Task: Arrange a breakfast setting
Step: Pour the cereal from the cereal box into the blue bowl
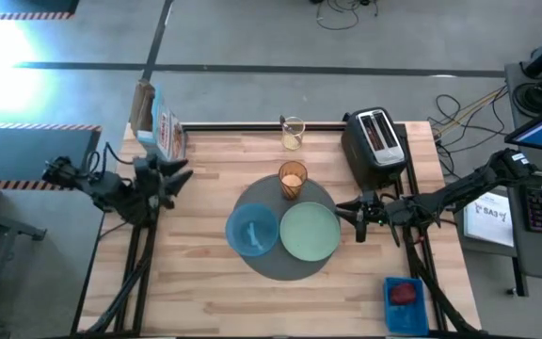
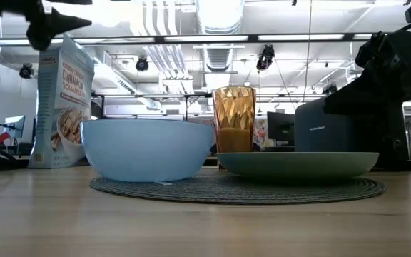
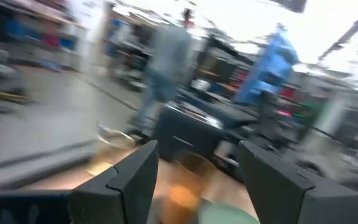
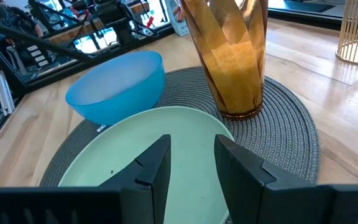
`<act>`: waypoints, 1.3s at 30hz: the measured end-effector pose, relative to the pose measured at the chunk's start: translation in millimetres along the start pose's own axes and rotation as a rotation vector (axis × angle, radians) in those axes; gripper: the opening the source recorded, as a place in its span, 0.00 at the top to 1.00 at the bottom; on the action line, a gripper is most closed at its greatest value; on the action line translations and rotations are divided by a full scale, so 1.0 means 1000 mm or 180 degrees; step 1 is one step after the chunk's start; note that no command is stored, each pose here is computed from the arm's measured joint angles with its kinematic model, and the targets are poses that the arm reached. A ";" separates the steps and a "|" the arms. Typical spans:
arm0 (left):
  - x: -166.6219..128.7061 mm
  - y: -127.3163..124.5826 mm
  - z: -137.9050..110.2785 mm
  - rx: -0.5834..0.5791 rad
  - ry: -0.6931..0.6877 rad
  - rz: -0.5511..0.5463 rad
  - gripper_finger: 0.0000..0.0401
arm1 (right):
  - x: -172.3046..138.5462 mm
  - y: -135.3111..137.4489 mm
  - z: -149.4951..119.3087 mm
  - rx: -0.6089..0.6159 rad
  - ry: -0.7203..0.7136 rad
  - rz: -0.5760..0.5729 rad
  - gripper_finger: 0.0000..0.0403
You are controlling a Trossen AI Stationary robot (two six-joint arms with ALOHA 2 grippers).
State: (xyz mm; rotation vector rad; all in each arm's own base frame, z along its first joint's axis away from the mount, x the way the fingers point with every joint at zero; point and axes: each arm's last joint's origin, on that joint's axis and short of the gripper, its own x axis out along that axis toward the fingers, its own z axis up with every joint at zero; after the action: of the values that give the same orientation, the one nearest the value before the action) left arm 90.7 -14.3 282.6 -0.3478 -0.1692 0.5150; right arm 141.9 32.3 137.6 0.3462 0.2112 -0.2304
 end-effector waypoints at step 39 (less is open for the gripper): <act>0.014 -0.003 -0.038 -0.0361 0.1460 0.1267 0.12 | 0.000 0.000 0.000 0.0000 0.0000 0.0000 0.72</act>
State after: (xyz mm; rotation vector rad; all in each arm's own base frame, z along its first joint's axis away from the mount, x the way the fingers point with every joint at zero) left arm 113.4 -20.6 249.8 -0.6063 0.3232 0.8042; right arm 141.9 32.3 137.6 0.3462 0.2113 -0.2303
